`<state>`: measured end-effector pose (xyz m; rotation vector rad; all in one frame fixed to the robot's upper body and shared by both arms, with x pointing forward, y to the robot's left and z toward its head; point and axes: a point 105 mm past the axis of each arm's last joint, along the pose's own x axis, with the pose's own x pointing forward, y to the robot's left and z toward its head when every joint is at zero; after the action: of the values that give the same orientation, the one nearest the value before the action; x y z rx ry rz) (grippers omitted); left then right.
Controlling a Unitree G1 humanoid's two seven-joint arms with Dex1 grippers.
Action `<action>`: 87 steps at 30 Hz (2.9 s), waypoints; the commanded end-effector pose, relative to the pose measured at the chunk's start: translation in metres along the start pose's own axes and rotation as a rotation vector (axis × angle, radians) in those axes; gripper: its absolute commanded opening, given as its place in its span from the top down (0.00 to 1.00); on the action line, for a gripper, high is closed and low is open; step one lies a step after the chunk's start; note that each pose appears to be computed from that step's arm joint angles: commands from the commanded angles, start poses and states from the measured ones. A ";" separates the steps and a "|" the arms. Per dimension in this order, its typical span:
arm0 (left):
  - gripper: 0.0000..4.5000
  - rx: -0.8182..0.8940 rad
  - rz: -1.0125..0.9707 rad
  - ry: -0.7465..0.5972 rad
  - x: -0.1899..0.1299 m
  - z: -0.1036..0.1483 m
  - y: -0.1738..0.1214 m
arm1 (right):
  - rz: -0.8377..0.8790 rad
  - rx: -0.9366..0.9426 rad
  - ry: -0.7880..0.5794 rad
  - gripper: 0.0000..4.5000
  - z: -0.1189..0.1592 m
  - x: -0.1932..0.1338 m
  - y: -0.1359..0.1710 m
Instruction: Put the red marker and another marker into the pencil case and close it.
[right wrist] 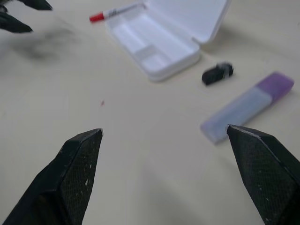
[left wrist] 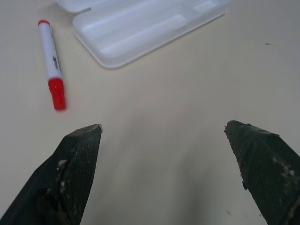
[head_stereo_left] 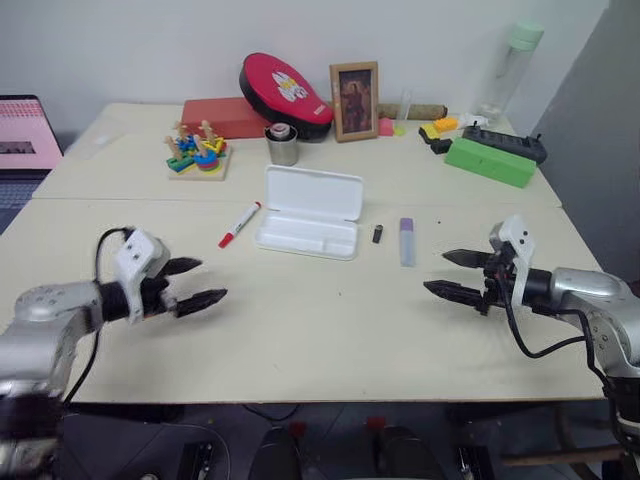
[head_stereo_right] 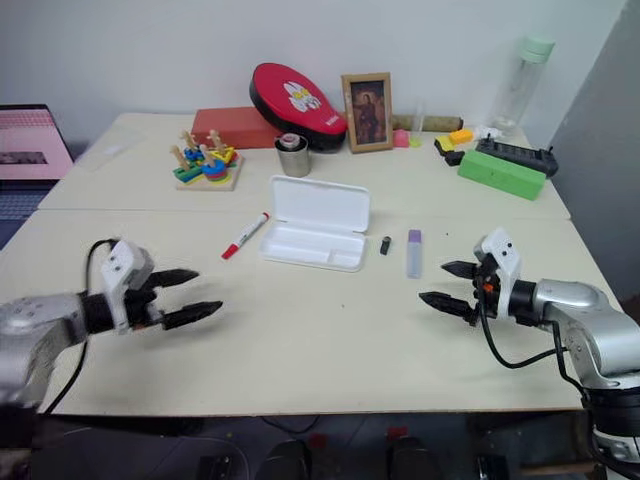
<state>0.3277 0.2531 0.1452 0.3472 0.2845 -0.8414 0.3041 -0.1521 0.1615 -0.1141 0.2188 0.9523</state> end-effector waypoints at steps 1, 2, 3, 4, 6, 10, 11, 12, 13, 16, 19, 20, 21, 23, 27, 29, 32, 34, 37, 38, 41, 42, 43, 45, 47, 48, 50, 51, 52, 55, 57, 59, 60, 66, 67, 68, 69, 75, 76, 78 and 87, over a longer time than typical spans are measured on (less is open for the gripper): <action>0.00 0.077 -0.101 0.014 0.027 0.006 0.003 | 0.002 -0.062 -0.053 0.01 0.019 0.005 0.012; 0.00 0.093 -0.118 0.014 0.034 0.009 0.005 | 0.009 -0.072 -0.053 0.01 0.020 0.006 0.016; 0.00 0.107 -0.140 0.010 0.042 0.014 0.006 | 0.011 -0.079 -0.053 0.01 0.020 0.007 0.019; 0.00 0.117 -0.159 0.005 0.048 0.018 0.006 | 0.010 -0.086 -0.054 0.01 0.021 0.009 0.021; 0.00 0.142 -0.195 0.009 0.061 0.024 0.007 | 0.006 -0.100 -0.061 0.01 0.024 0.012 0.026; 0.00 0.200 -0.228 0.033 0.082 0.033 0.009 | -0.005 -0.109 -0.079 0.01 0.026 0.015 0.036; 0.00 0.210 -0.233 0.034 0.086 0.035 0.009 | -0.010 -0.107 -0.084 0.01 0.026 0.015 0.038; 0.00 0.216 -0.240 0.037 0.090 0.036 0.009 | -0.016 -0.102 -0.090 0.01 0.026 0.015 0.039; 0.00 0.221 -0.249 0.043 0.093 0.037 0.008 | -0.021 -0.099 -0.094 0.01 0.026 0.016 0.040; 0.00 0.223 -0.289 0.083 0.100 0.033 0.003 | -0.034 -0.093 -0.101 0.01 0.026 0.015 0.043; 0.00 0.230 -0.322 0.148 0.107 0.023 -0.002 | -0.052 -0.090 -0.108 0.01 0.026 0.015 0.044; 0.00 0.238 -0.317 0.180 0.109 0.018 -0.002 | -0.058 -0.089 -0.111 0.01 0.027 0.014 0.044; 0.00 0.246 -0.309 0.209 0.111 0.014 -0.002 | -0.062 -0.089 -0.113 0.01 0.027 0.014 0.045; 0.00 0.262 -0.294 0.243 0.115 0.010 -0.001 | -0.066 -0.088 -0.116 0.01 0.028 0.014 0.045; 0.00 0.261 -0.291 0.251 0.122 0.010 -0.004 | -0.081 -0.087 -0.123 0.01 0.030 0.013 0.046; 0.10 0.261 -0.289 0.251 0.124 0.010 -0.005 | -0.088 -0.086 -0.125 0.00 0.030 0.012 0.046; 0.24 0.257 -0.292 0.239 0.126 0.013 -0.006 | -0.093 -0.086 -0.127 0.00 0.031 0.010 0.047; 0.33 0.256 -0.296 0.226 0.128 0.015 -0.007 | -0.095 -0.086 -0.129 0.00 0.031 0.010 0.047; 0.45 0.254 -0.303 0.213 0.129 0.018 -0.009 | -0.094 -0.087 -0.131 0.00 0.031 0.009 0.047; 0.50 0.253 -0.306 0.210 0.129 0.018 -0.009 | -0.091 -0.088 -0.131 0.00 0.032 0.008 0.047; 0.61 0.250 -0.311 0.206 0.128 0.017 -0.009 | -0.080 -0.088 -0.129 0.00 0.032 0.008 0.049; 0.65 0.250 -0.313 0.206 0.128 0.017 -0.010 | -0.074 -0.088 -0.127 0.00 0.031 0.008 0.049; 0.70 0.249 -0.314 0.206 0.128 0.017 -0.010 | -0.070 -0.088 -0.126 0.00 0.031 0.007 0.049; 0.78 0.247 -0.314 0.203 0.127 0.016 -0.010 | -0.060 -0.091 -0.126 0.00 0.032 0.007 0.050; 0.86 0.239 -0.314 0.200 0.127 0.014 -0.010 | -0.055 -0.091 -0.127 0.00 0.032 0.007 0.050; 0.91 0.235 -0.315 0.197 0.126 0.014 -0.010 | -0.054 -0.090 -0.127 0.00 0.032 0.007 0.050; 0.99 0.227 -0.318 0.193 0.126 0.014 -0.011 | -0.052 -0.090 -0.126 0.00 0.032 0.007 0.050; 0.99 0.225 -0.319 0.191 0.126 0.014 -0.011 | -0.050 -0.091 -0.126 0.00 0.032 0.006 0.050; 0.99 0.224 -0.321 0.190 0.126 0.014 -0.011 | -0.049 -0.091 -0.126 0.00 0.032 0.006 0.050; 0.99 0.227 -0.329 0.187 0.125 0.013 -0.012 | -0.044 -0.089 -0.127 0.00 0.033 0.006 0.050; 0.99 0.238 -0.347 0.181 0.124 0.013 -0.015 | -0.042 -0.089 -0.128 0.00 0.033 0.005 0.050; 0.99 0.261 -0.403 0.165 0.121 0.015 -0.020 | -0.041 -0.090 -0.128 0.00 0.034 0.004 0.050; 0.99 0.274 -0.439 0.153 0.118 0.016 -0.024 | -0.040 -0.090 -0.128 0.00 0.034 0.003 0.051; 0.99 0.340 -0.586 0.130 0.097 0.019 -0.047 | -0.034 -0.088 -0.126 0.00 0.034 0.000 0.054; 0.99 0.352 -0.602 0.141 0.094 0.017 -0.051 | -0.032 -0.087 -0.124 0.00 0.034 0.000 0.055; 0.99 0.363 -0.614 0.152 0.092 0.015 -0.055 | -0.027 -0.086 -0.120 0.00 0.033 -0.001 0.056; 0.99 0.370 -0.620 0.160 0.090 0.014 -0.059 | -0.022 -0.086 -0.116 0.00 0.032 -0.001 0.057; 0.99 0.353 -0.643 0.154 0.083 0.014 -0.081 | 0.041 -0.092 -0.044 0.00 0.020 -0.006 0.067; 0.99 0.350 -0.643 0.158 0.082 0.013 -0.083 | 0.048 -0.094 -0.035 0.00 0.018 -0.007 0.068; 0.99 0.332 -0.644 0.160 0.081 0.011 -0.088 | 0.056 -0.096 -0.024 0.00 0.016 -0.008 0.069; 0.99 0.284 -0.631 0.178 0.076 0.001 -0.101 | 0.080 -0.101 -0.018 0.00 0.014 -0.006 0.072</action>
<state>0.3014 0.1408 0.0928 0.6067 0.4774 -1.4821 0.2492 -0.1175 0.1686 -0.1734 0.2003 1.0098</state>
